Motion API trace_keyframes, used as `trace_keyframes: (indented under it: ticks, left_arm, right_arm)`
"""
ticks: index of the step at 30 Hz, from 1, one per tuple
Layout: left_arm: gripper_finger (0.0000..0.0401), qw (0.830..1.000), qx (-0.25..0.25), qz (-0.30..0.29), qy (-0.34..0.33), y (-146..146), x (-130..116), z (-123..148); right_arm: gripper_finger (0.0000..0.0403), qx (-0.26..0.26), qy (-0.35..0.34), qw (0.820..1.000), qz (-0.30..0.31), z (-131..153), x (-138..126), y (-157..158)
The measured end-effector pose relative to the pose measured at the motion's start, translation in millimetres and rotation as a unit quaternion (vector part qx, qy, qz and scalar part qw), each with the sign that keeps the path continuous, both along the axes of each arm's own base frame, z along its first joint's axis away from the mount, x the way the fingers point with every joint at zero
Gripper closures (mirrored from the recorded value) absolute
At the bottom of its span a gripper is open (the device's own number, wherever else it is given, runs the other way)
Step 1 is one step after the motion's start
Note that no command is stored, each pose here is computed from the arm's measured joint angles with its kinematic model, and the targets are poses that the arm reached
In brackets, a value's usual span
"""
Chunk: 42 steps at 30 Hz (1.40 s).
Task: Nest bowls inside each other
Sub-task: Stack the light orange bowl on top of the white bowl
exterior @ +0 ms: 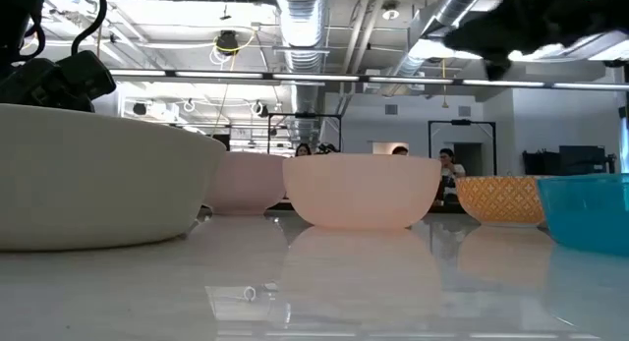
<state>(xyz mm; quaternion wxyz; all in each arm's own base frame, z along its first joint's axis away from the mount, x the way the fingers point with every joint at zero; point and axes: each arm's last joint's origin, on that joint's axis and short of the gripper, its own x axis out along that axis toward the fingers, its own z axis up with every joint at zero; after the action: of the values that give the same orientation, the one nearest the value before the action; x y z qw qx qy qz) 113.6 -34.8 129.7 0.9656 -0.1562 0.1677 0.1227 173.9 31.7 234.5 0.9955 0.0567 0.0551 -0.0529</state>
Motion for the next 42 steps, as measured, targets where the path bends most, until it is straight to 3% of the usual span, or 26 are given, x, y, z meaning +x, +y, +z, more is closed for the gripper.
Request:
trace_keyframes:
  ticks: [5,9,16,24,34,39,42]
  left_arm:
    - [0.0276,1.0,0.0,0.0,0.0,0,0,0]
    - [0.0276,1.0,0.0,0.0,0.0,0,0,0]
    - [0.0276,1.0,0.0,0.0,0.0,0,0,0]
    - [0.0276,1.0,0.0,0.0,0.001,0,0,0]
    - [0.0276,1.0,0.001,0.0,0.001,0,0,0]
    - [0.0276,1.0,0.0,0.0,0.001,0,0,0]
    - [0.0276,1.0,0.0,0.0,0.001,0,0,0]
  right_arm:
    - [0.0348,-0.045,0.052,0.998,0.013,14,42,9]
    - [0.0324,-0.072,0.139,0.988,0.002,22,75,8]
    - [0.0235,-0.077,0.301,0.95,-0.033,27,121,-5]
    - [0.0162,-0.077,0.396,0.913,-0.066,3,164,-28]
    - [0.0159,-0.062,0.465,0.879,-0.091,-33,182,-61]
    - [0.0162,-0.035,0.483,0.872,-0.077,-47,185,-71]
    - [0.0186,-0.028,0.482,0.872,-0.073,-48,186,-74]
